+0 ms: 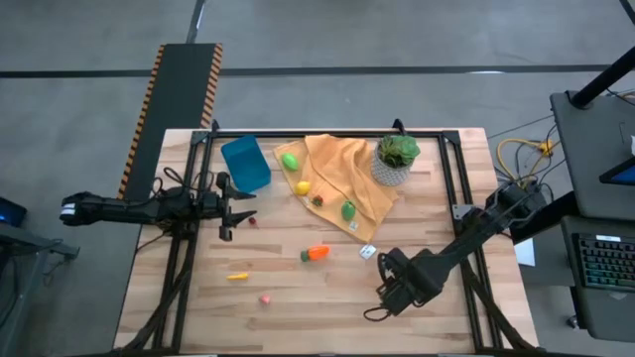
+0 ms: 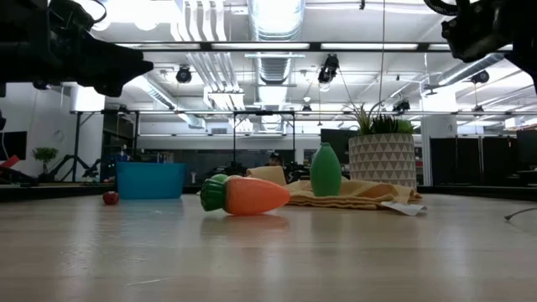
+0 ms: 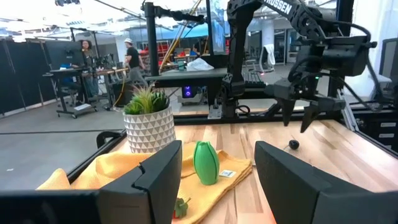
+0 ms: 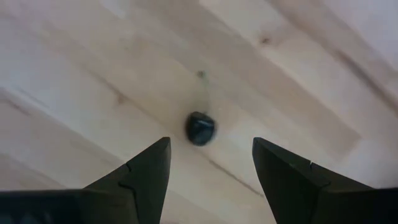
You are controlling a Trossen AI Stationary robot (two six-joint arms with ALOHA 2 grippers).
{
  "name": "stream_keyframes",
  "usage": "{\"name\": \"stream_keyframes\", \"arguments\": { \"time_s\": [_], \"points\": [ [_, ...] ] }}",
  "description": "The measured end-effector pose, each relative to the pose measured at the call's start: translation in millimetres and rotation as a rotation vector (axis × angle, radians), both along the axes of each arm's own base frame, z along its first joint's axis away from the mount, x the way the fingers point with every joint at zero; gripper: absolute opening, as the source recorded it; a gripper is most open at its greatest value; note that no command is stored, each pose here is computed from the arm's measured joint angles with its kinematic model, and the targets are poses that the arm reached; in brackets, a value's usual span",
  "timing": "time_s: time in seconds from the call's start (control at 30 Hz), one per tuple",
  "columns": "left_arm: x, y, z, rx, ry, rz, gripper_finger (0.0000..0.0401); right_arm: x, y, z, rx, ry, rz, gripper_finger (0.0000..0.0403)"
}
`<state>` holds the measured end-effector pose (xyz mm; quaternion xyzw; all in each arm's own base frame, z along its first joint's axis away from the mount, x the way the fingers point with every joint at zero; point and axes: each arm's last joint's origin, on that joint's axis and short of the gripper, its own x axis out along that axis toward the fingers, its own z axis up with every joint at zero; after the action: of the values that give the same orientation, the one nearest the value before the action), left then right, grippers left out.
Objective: Pick and placing Produce into tupperware
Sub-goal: Put the black cherry into the blue bin
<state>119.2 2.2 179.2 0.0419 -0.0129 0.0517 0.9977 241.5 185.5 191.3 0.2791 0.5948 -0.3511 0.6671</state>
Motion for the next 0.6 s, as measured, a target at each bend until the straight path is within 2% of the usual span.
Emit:
{"name": "stream_keyframes", "arguments": {
  "time_s": [0.6],
  "points": [
    [2,0,-2,0.001,0.019,0.0,0.019,2,2,-43,-0.022,0.034,0.003,0.0219]
  ]
}}
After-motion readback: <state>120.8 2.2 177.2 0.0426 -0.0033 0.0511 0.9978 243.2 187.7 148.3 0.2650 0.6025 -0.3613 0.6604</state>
